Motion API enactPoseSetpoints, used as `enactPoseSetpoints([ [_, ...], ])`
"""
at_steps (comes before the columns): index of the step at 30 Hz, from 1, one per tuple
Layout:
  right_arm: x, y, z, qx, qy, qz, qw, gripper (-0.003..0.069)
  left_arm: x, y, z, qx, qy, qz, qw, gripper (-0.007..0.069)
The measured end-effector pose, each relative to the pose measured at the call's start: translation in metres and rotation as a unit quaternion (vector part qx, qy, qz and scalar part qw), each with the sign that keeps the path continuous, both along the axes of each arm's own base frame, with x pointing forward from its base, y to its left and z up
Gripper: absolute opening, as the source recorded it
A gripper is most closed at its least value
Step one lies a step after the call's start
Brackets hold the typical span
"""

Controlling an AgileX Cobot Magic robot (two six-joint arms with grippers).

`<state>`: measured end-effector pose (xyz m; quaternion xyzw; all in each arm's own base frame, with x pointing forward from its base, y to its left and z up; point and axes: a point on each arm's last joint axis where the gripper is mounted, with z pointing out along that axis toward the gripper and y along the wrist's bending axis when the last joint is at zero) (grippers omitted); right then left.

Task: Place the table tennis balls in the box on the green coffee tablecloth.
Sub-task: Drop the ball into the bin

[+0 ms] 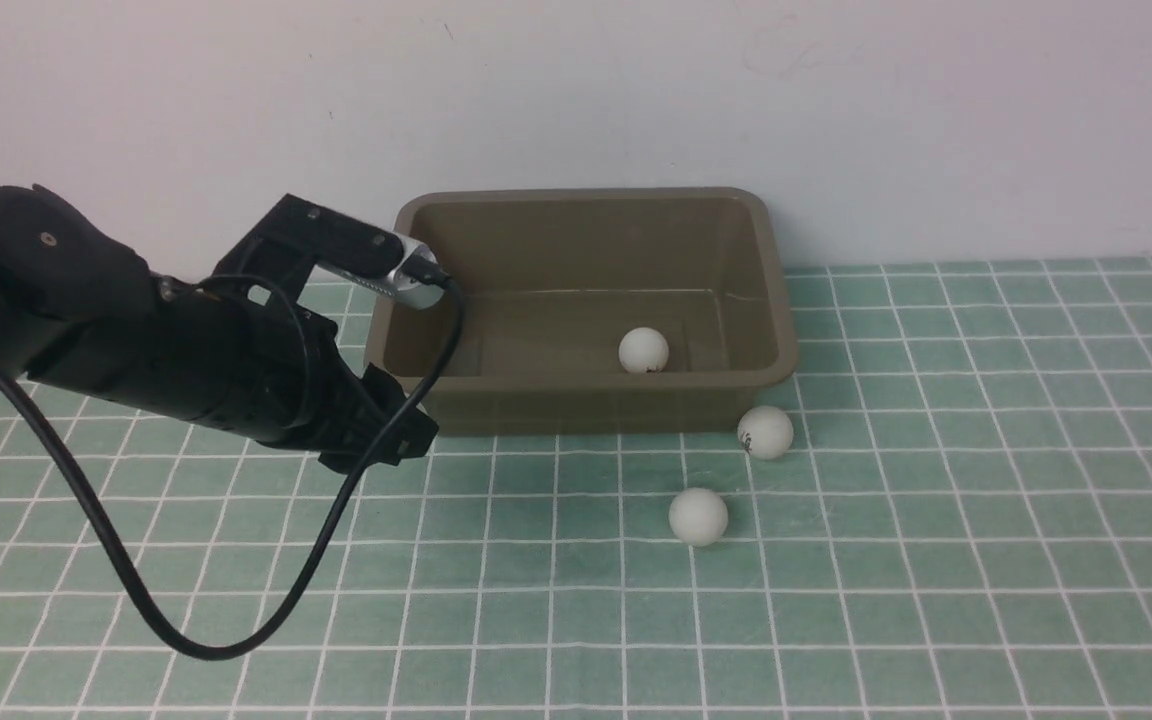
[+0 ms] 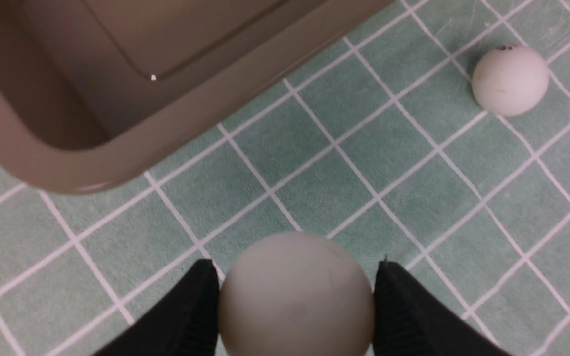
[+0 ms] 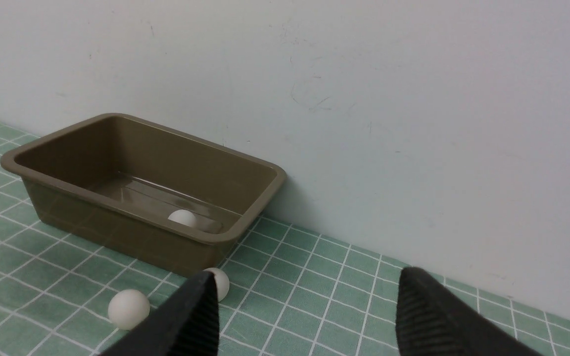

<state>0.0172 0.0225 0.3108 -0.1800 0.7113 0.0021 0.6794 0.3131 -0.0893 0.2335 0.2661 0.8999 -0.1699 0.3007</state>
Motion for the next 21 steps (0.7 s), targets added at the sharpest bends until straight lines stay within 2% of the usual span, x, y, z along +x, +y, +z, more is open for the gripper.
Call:
enactPoseSetpoints([
  [10, 0.000, 0.000, 0.000, 0.000, 0.000, 0.000, 1.000, 0.0442, 0.049, -0.012, -0.001, -0.018, -0.026, -0.014, 0.999, 0.0352],
  [21, 0.000, 0.000, 0.000, 0.000, 0.000, 0.000, 1.000, 0.0442, 0.116, -0.031, -0.029, -0.053, 0.013, -0.040, 0.998, 0.0352],
])
